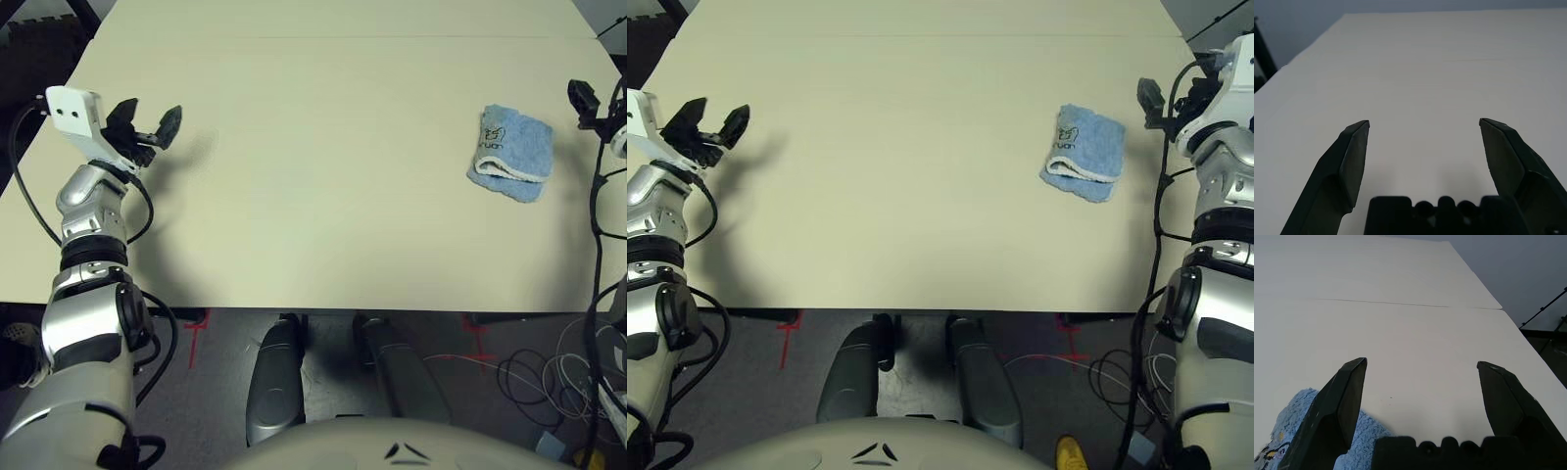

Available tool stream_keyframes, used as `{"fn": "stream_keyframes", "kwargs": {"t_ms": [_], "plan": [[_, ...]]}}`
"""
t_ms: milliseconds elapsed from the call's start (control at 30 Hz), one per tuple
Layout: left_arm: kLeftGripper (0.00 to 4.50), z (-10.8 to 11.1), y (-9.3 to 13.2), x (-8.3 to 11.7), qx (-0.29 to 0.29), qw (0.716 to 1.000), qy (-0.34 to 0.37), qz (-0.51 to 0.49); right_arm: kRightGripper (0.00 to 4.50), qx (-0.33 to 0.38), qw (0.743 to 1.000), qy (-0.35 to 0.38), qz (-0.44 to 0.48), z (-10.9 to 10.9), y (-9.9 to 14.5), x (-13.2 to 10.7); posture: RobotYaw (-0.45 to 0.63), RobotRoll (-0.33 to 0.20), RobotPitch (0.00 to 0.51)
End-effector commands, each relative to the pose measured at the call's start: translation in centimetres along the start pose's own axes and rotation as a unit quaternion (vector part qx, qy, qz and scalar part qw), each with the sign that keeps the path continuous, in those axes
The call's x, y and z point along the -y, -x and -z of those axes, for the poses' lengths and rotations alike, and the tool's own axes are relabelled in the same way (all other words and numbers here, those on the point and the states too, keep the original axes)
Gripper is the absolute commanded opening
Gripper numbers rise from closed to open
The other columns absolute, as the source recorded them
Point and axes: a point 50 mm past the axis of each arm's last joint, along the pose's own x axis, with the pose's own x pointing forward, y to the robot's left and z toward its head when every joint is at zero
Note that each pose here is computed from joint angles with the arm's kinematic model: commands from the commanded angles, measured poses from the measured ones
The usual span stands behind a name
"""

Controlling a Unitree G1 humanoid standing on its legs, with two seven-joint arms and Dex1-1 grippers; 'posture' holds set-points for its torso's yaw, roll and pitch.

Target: Wipe the water off the table with a rag.

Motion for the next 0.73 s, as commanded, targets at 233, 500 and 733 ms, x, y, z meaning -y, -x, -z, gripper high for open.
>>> {"fn": "stream_keyframes", "kwargs": {"t_ms": [233,500,733], "plan": [[4.50,0.1,0.4,-0.6,-0.003,1.000,-0.017,-0.018,4.49,-0.012,1.000,-0.009,0.024,2.1,0.8,0.7,0.13,0.000,0.265],[4.50,0.2,0.2,-0.5,-0.009,1.000,-0.020,-0.018,4.49,-0.003,0.999,-0.019,0.041,2.5,1.1,0.9,0.10,0.000,0.256],[4.50,0.5,-0.1,0.1,-0.014,1.000,-0.021,0.001,4.49,-0.006,0.998,-0.019,0.054,3.0,1.9,1.6,0.07,0.000,0.266]]}}
